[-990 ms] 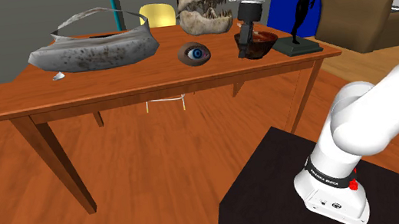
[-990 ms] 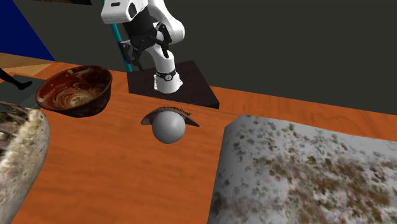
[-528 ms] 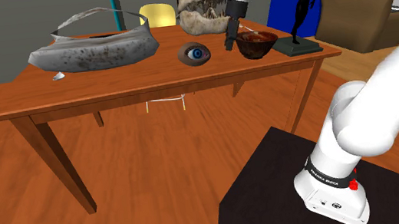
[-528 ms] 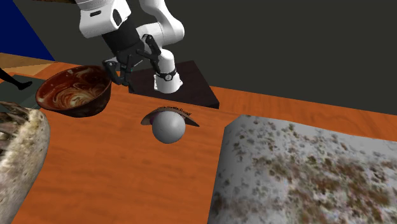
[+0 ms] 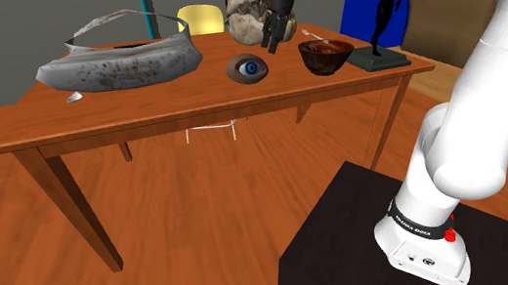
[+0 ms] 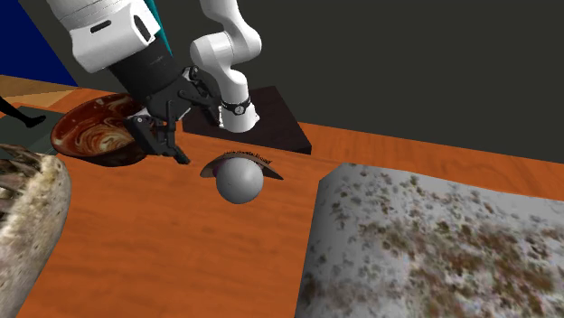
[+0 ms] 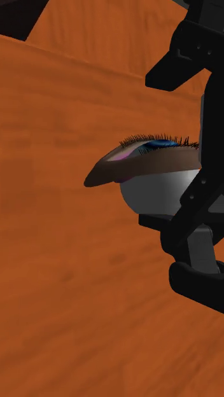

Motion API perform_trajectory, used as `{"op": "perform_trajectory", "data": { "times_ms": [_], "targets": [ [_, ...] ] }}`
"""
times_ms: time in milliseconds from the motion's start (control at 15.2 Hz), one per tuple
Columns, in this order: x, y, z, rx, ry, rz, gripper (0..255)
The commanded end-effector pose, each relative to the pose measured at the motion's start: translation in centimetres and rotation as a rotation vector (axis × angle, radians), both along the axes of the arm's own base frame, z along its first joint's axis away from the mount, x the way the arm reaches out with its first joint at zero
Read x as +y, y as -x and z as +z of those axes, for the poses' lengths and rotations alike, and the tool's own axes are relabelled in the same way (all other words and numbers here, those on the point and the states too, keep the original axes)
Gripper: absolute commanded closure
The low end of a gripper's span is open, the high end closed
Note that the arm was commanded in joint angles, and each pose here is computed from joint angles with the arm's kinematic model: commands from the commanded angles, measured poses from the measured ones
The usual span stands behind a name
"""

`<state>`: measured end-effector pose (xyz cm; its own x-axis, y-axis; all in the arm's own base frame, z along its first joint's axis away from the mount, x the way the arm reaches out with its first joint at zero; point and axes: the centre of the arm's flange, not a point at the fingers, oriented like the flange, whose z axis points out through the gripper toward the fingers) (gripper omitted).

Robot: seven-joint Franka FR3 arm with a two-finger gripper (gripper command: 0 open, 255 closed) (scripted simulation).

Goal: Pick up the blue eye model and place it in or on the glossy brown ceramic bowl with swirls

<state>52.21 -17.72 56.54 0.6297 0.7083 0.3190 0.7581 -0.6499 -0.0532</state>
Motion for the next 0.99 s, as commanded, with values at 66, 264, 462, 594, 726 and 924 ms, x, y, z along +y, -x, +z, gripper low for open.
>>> {"op": "perform_trajectory", "data": {
  "times_ms": [66, 264, 462, 594, 726, 924],
  "targets": [
    [0.2, -0.9, -0.9, -0.016, -0.003, 0.027, 0],
    [0.7, -1.2, -2.4, -0.016, -0.003, 0.027, 0],
    [1.1, -1.4, -3.7, -0.016, -0.003, 0.027, 0],
    [1.1, -1.4, -3.7, -0.016, -0.003, 0.027, 0],
    [1.1, -1.4, -3.7, -0.016, -0.003, 0.027, 0],
    [1.1, -1.4, -3.7, -0.016, -0.003, 0.027, 0]
  ]
}}
